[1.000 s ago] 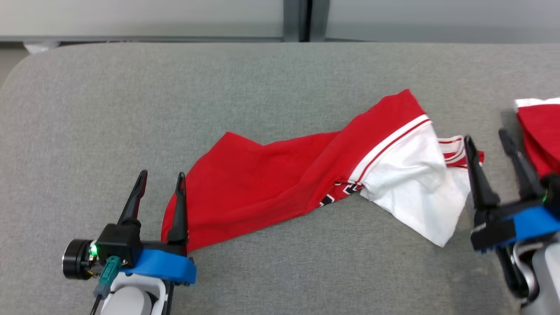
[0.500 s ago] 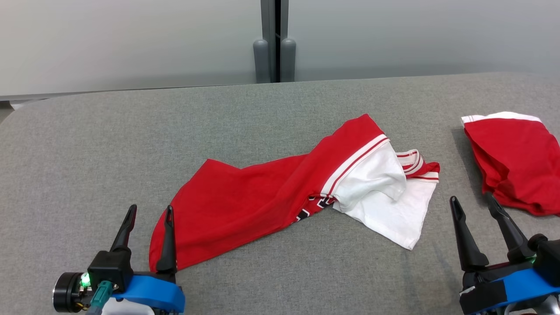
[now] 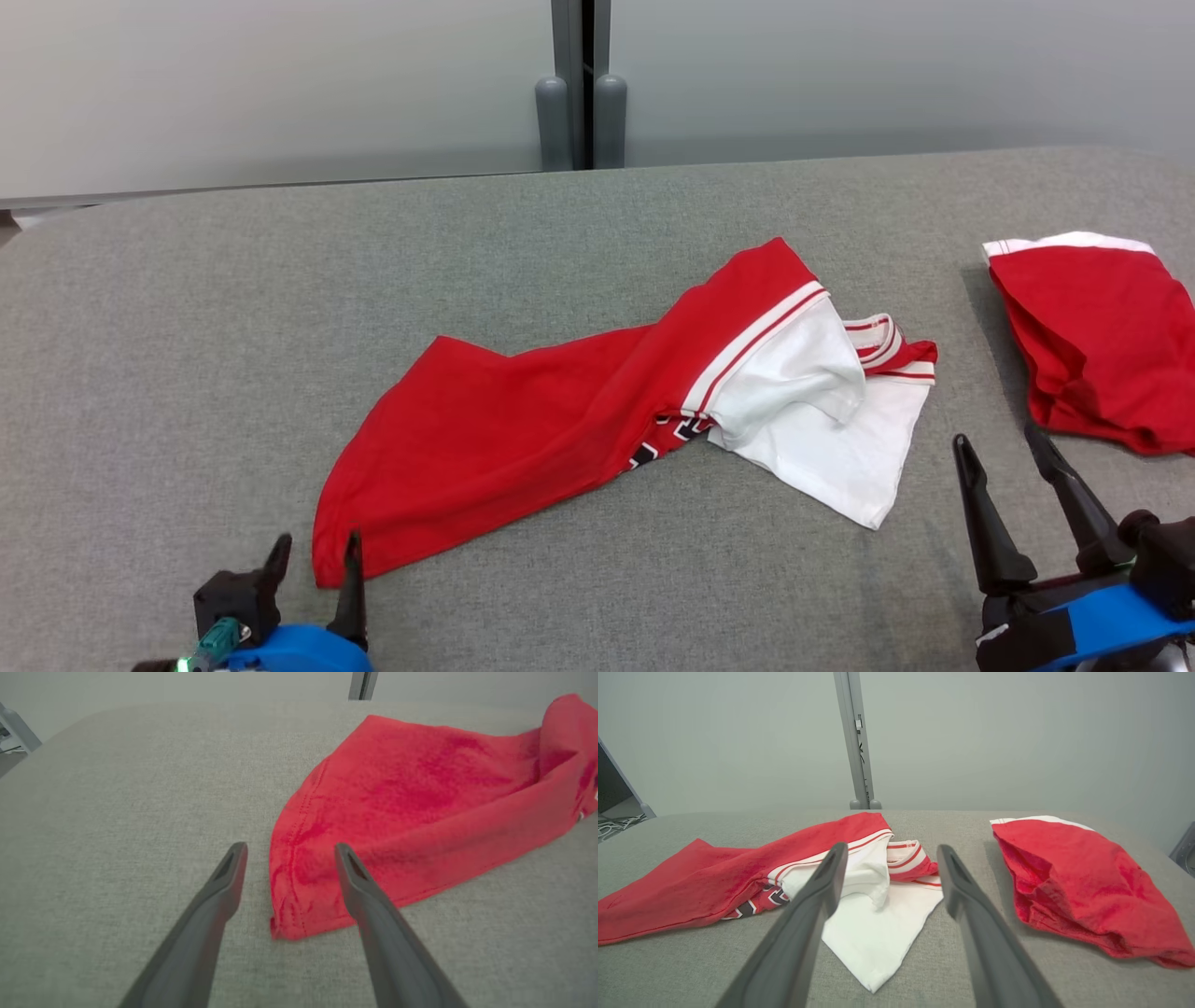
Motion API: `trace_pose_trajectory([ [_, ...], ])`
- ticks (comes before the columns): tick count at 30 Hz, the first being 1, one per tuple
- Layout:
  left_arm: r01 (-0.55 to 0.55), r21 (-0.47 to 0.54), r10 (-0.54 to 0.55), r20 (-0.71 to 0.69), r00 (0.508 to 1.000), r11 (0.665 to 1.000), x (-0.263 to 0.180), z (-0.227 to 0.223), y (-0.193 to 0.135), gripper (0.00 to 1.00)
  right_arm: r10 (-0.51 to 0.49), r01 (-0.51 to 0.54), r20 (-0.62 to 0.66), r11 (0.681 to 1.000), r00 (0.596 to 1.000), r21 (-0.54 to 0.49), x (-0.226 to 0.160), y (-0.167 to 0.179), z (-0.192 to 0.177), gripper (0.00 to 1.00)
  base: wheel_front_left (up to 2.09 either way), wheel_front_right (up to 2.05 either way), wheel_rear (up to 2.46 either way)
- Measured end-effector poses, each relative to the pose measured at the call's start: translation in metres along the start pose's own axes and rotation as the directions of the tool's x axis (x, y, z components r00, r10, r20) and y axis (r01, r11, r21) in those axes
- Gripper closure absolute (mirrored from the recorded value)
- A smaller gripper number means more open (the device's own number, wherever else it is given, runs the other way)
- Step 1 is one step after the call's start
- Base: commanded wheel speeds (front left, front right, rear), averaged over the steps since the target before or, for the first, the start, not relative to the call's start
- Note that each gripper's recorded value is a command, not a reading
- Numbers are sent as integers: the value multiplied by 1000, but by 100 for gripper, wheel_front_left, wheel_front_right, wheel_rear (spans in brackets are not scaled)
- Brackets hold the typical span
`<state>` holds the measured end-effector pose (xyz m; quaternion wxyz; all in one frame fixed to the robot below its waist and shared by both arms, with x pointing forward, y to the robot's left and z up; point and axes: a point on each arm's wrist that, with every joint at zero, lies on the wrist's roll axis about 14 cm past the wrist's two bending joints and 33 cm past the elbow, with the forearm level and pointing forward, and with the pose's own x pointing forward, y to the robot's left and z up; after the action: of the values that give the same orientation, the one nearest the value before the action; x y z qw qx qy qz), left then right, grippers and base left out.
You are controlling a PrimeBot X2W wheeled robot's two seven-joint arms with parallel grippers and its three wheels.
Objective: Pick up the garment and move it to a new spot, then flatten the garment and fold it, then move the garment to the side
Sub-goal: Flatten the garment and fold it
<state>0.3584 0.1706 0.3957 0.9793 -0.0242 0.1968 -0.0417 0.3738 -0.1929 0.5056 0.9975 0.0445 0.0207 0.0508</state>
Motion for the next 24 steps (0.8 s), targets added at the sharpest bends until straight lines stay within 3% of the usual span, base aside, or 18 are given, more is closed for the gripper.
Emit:
trace_pose_trajectory([
  [7,-1,-60,-9,-156,988,998,0,-43,1,0,-19,21,-79,1000,997,19,-1,-6,-25,0,0,0,0],
  [8,5,-66,-15,-164,986,998,2,-45,1,49,-21,23,-90,999,996,22,-1,-7,-29,0,0,0,0],
  [9,12,-70,-24,-175,984,997,4,-46,0,88,-24,27,-102,999,994,23,-2,-8,-33,0,0,0,0],
  [10,18,-71,-31,-177,984,997,6,-47,-1,100,-28,31,-119,999,992,24,-2,-9,-38,0,0,0,0],
  [16,38,-77,-51,-174,983,996,15,-45,-6,100,-8,9,-209,1000,978,1,8,-14,-66,0,0,0,0],
  [24,43,-81,-55,-150,987,996,30,-44,-6,100,84,-78,-264,996,961,32,56,11,-96,0,0,0,0],
])
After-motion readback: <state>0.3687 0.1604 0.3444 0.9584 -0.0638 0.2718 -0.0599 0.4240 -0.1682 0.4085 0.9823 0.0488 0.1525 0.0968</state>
